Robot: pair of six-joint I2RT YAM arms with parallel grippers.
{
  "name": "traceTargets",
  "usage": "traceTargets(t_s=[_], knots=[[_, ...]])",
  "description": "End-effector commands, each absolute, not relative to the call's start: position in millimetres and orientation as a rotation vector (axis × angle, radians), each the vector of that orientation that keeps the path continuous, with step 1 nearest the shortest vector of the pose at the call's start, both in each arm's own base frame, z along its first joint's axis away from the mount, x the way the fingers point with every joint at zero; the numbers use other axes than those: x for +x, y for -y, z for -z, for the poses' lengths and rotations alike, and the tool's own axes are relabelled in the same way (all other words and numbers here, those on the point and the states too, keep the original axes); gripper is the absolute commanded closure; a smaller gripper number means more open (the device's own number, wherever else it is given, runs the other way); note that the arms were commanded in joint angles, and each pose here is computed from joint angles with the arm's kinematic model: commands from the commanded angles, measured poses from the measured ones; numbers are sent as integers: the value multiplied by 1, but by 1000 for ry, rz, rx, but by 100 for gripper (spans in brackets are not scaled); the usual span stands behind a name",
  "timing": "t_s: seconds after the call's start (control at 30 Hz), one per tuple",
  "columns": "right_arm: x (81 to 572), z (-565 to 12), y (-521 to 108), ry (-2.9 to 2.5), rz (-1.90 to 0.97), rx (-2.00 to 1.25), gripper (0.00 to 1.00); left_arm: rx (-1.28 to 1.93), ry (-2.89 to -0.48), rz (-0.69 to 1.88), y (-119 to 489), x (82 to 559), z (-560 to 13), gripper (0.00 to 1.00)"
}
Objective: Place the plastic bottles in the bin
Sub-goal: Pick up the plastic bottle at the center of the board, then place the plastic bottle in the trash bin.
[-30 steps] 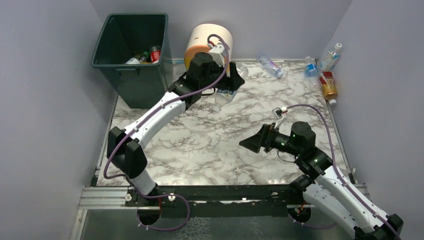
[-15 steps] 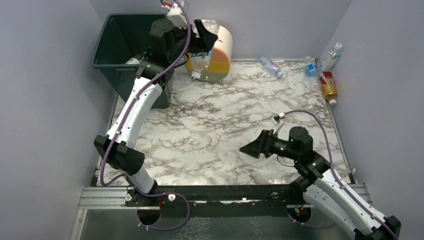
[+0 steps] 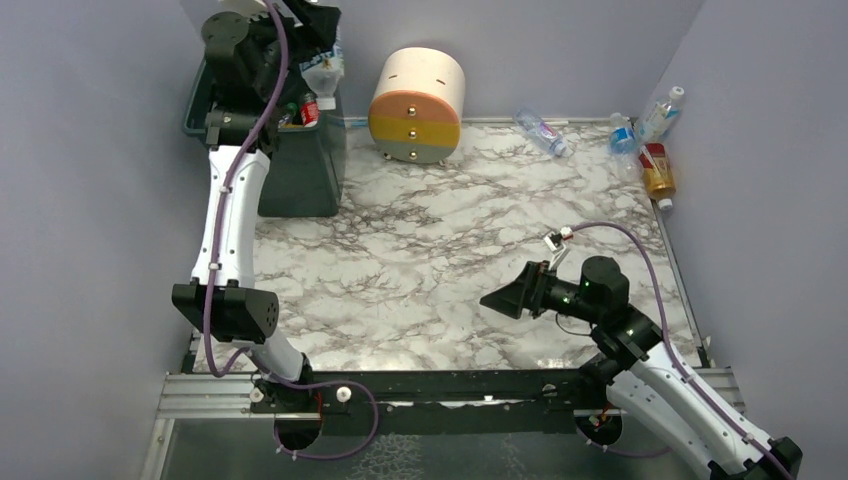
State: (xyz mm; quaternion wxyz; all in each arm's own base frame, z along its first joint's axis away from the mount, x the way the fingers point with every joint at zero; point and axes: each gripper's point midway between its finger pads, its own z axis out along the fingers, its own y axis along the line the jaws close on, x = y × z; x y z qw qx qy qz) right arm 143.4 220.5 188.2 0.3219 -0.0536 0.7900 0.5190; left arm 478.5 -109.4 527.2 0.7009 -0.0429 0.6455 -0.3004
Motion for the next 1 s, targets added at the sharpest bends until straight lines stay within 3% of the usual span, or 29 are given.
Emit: traceTargets(t_s=[0.0, 0.5, 0.73, 0.97], knots=[[135, -182, -220, -2093, -1386, -150, 1, -191, -1267, 619, 58, 466, -572, 29], [131, -180, -217, -2101, -1390, -134, 1, -512, -1166, 359, -40, 477, -530, 29], [130, -182, -217, -2102, -1390, -134, 1, -534, -1181, 314, -52, 492, -509, 28], [133, -189, -219, -2091, -1388, -152, 1, -572, -1276, 305, -54, 514, -470, 12]])
